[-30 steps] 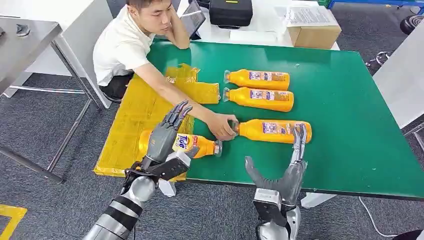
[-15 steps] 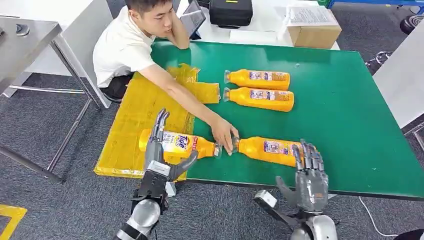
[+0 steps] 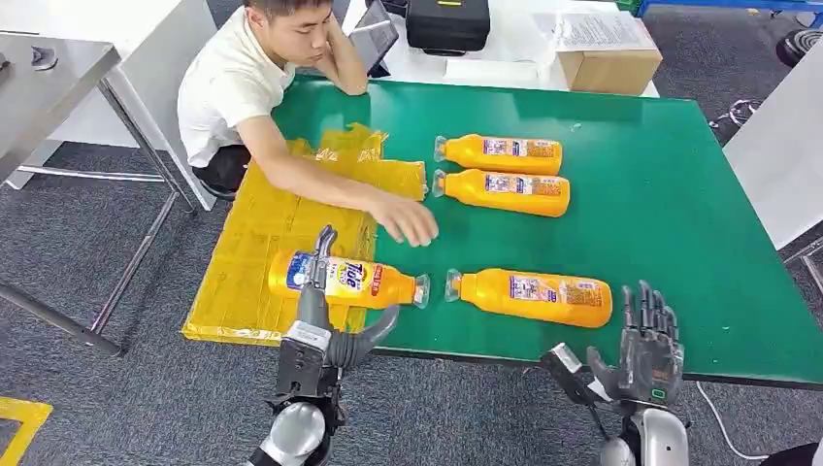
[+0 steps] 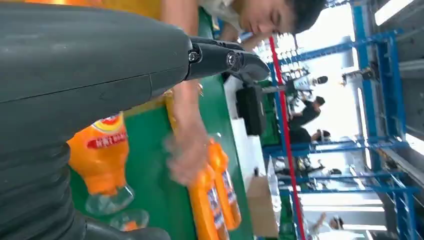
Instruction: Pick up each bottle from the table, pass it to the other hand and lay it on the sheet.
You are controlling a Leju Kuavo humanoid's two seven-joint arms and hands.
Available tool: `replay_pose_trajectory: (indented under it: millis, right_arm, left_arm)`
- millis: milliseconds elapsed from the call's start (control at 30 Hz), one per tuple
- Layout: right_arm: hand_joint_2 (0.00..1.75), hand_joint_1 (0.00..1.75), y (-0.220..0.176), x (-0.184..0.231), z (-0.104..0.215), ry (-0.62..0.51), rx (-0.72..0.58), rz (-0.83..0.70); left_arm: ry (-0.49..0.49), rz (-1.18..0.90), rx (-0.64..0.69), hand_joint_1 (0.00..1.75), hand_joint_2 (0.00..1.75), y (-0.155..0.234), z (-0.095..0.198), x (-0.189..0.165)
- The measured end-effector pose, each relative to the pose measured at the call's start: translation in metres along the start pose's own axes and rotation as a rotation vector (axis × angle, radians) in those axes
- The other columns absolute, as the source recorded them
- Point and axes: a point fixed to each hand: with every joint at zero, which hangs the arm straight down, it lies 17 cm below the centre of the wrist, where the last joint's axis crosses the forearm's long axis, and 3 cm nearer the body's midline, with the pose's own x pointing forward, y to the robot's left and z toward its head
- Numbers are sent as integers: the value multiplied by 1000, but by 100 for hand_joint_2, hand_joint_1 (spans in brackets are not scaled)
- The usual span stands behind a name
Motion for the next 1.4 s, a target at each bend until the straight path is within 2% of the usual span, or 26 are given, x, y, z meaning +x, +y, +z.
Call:
replay_pose_trajectory:
  millis: [233, 533, 833, 1133, 1300, 1333, 1367, 1400]
  right_arm:
    - [175, 0, 31, 9, -38, -44, 60, -59]
    - [175, 0, 60, 44, -44, -117, 138, -89]
    - [175, 0, 67, 53, -47, -134, 161, -94]
    - [175, 0, 91, 49, -52, -75, 267, -84]
    - [175, 0, 104, 28, -55, 15, 353, -34]
    - [175, 3, 107, 24, -57, 34, 376, -24]
    - [175, 35, 109, 21, -58, 43, 392, -16]
    - [175, 133, 110, 17, -58, 50, 405, -7]
  left_arm:
    - [-13, 21, -105, 0, 175, -38, 3, 10]
    - [-34, -7, -160, 0, 175, -58, 7, 12]
    - [-21, -17, -177, 0, 175, -62, 9, 6]
    - [-1, -58, -218, 0, 175, -72, 12, -1]
    - [17, -80, -233, 0, 175, -74, 13, -5]
    - [21, -83, -236, 0, 175, -75, 14, -6]
    - [24, -86, -238, 0, 175, -75, 14, -7]
    - [25, -88, -239, 0, 175, -75, 14, -7]
